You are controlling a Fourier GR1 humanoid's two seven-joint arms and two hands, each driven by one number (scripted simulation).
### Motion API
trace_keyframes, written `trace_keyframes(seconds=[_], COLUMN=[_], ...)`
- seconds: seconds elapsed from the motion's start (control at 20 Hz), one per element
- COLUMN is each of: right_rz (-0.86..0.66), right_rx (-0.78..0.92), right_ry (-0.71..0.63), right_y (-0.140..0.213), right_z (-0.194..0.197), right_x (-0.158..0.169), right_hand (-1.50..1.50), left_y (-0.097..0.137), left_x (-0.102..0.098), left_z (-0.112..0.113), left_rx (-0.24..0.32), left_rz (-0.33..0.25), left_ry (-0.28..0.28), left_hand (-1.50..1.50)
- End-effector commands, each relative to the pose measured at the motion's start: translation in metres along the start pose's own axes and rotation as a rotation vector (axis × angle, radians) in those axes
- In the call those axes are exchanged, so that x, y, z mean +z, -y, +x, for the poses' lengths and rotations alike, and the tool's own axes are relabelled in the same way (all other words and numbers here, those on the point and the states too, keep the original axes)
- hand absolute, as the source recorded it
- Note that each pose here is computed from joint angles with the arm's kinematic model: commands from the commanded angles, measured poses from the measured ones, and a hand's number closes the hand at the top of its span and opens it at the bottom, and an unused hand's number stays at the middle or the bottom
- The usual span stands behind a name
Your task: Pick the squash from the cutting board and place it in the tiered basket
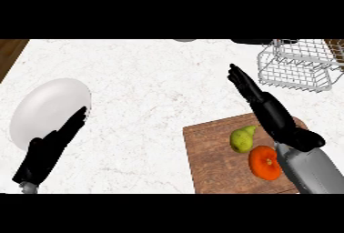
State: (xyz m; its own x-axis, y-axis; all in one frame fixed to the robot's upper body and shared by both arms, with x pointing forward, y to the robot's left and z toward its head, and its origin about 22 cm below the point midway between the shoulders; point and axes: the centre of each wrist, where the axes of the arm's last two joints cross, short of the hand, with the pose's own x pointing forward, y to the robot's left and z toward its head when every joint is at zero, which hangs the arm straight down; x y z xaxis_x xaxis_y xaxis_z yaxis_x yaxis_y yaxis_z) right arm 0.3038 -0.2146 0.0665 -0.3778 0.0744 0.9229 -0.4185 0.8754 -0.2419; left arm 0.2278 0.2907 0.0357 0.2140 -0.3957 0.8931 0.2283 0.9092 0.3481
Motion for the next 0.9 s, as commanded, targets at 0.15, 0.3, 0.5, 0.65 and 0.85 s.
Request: trace_keyframes(seconds=[0.15, 0.3, 0.5, 0.65, 0.85], right_rz=[-0.252, -0.715, -0.85, -0.844, -0.669], right_rx=[-0.175, -0.291, 0.081, 0.137, 0.218], right_ry=[-0.135, 0.135, -0.609, -0.554, -0.624], right_y=[0.023, 0.052, 0.083, 0.092, 0.093], right_z=[-0.017, -0.001, -0.046, 0.005, 0.062], right_x=[0.048, 0.042, 0.156, 0.167, 0.168], right_hand=[1.5, 1.5, -1.5, -1.5, -1.5], left_y=[-0.036, -0.033, -0.03, -0.035, -0.015], left_x=[-0.011, -0.01, -0.014, -0.022, -0.021], left_z=[0.02, 0.003, -0.001, 0.005, 0.006], left_rx=[-0.047, -0.005, -0.009, 0.001, -0.018], left_rz=[0.3, 0.306, 0.415, 0.398, 0.404], left_ry=[0.118, 0.069, 0.116, 0.143, 0.167], left_hand=[0.0, 0.0, 0.0, 0.0, 0.0])
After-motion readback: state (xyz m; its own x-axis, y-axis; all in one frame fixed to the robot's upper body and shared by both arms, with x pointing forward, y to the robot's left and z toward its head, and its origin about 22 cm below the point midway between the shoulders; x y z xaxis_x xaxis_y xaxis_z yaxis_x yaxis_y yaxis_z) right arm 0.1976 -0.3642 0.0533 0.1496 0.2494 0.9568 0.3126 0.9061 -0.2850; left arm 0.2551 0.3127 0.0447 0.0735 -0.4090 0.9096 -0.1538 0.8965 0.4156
